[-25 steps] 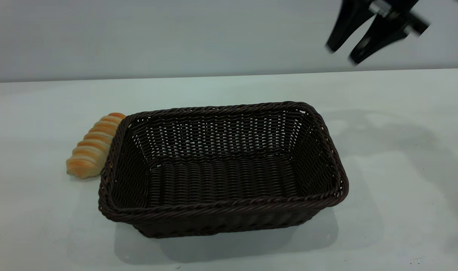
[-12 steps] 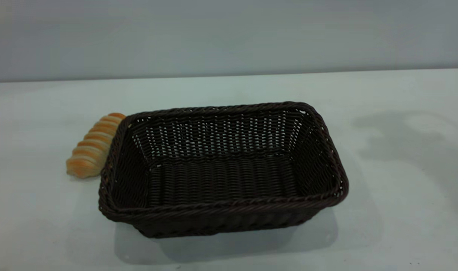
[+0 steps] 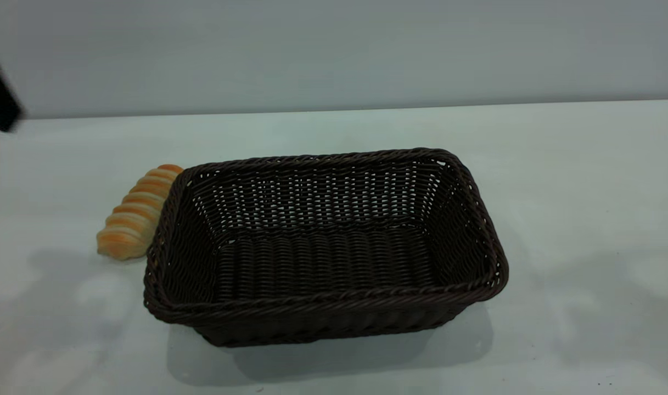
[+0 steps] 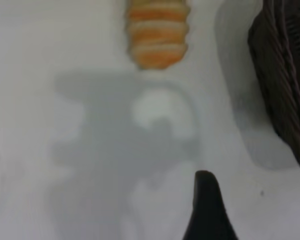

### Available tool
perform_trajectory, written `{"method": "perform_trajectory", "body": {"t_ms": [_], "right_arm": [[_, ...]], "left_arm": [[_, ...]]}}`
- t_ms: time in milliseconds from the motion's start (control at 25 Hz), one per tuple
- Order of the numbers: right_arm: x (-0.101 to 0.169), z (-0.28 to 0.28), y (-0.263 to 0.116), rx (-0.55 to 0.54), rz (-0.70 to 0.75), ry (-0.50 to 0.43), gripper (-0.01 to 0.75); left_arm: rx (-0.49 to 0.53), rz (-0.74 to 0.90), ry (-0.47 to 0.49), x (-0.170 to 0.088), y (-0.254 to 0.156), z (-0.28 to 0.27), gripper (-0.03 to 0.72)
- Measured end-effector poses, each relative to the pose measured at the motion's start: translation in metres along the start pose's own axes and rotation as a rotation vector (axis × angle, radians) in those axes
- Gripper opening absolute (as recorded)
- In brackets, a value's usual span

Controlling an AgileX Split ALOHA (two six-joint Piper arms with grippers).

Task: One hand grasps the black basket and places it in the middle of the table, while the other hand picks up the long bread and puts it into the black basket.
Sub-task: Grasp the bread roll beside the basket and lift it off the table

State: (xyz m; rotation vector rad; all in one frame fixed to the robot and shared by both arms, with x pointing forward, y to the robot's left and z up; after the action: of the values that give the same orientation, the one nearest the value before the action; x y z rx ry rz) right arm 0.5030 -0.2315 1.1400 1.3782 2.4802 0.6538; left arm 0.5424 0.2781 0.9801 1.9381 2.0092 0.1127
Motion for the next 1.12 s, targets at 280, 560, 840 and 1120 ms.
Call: {"method": "perform_trajectory", "body": {"t_ms": [280,560,840,1120], "right_arm": [[0.023,-0.001,-0.027,0.024,-0.039,0.035,0.444],[0.027,-0.006,-0.036,0.018,-0.040,0.033,0.444],[0.027,-0.006,-0.036,0.018,-0.040,0.033,0.444],[0.027,-0.006,-0.036,0.017,-0.040,0.032,0.444]], "left_arm": [[0.028,-0.015,-0.029,0.007,0.053,0.082,0.514],[0.040,-0.064,-0.022,0.019,0.074,0.154,0.513],[0.086,-0.131,-0.021,0.028,0.064,0.206,0.494],[0.094,-0.074,-0.072,0.016,0.075,0.167,0.134]]}}
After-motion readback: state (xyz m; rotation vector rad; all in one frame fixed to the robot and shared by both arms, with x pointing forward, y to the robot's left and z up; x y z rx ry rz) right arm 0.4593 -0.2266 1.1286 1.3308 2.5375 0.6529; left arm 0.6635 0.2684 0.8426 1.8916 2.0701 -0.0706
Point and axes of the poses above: a point on each arm's last joint axis where the gripper is mounted, z pointing out along that axis toward the gripper, x along the wrist's bending axis when the last joint is at zero, y = z × x, the point moved 2 cm from there along z, pointing out along that axis toward the gripper, and after that the axes turned 13 degrees about -z, right-handed, at the moved point
